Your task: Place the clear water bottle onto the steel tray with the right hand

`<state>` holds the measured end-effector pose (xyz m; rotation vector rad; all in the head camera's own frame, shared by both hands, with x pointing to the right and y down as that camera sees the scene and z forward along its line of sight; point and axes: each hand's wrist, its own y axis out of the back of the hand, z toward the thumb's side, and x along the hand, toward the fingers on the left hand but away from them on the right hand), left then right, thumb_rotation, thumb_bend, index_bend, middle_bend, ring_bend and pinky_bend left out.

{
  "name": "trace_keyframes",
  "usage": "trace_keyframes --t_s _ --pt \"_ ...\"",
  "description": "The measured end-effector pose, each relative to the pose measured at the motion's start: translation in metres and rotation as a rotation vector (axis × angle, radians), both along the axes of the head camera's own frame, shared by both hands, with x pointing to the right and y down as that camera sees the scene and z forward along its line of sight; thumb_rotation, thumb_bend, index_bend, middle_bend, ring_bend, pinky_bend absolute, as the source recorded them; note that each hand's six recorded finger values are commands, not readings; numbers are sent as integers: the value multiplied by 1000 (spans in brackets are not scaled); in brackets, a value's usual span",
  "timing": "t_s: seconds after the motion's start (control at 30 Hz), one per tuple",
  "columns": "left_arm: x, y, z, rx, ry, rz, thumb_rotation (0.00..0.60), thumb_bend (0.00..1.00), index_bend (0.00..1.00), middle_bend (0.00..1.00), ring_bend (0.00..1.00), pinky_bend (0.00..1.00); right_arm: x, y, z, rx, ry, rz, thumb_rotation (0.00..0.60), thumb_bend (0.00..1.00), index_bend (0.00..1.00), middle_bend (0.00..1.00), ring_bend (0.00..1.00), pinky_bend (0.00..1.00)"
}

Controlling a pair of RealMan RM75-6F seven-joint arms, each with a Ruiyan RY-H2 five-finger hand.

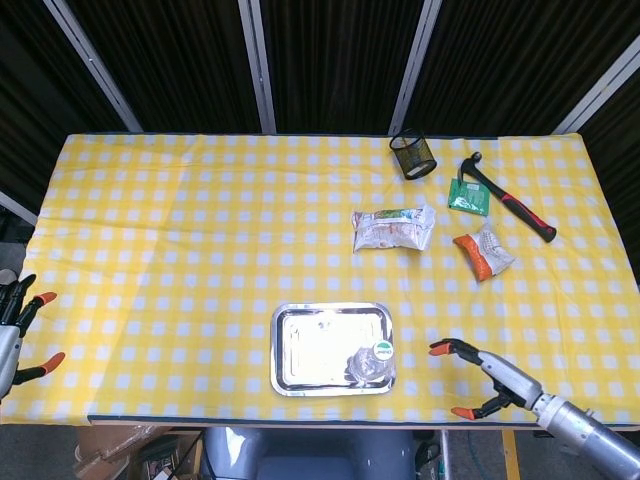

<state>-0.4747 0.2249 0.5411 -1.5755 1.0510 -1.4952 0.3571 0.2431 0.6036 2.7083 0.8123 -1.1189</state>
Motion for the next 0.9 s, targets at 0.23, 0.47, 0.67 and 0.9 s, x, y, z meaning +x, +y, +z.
trace_keyframes --t_s 0.23,0.47,0.67,0.9 --pt "0 0 4 -9 -15 0 600 176 193 0 0 0 10 -18 -15 331 194 -68 600 287 191 126 0 0" --pt "2 1 6 -12 -20 7 600 176 188 0 0 0 23 -22 -23 755 618 -195 600 286 191 102 0 0" --pt "0 -1 6 -11 -24 3 600 176 188 0 0 0 48 -19 -24 928 948 -100 600 286 191 93 0 0" --pt "-2 -1 8 -16 -33 3 600 177 188 0 0 0 68 -9 -25 916 1089 19 600 286 212 93 0 0"
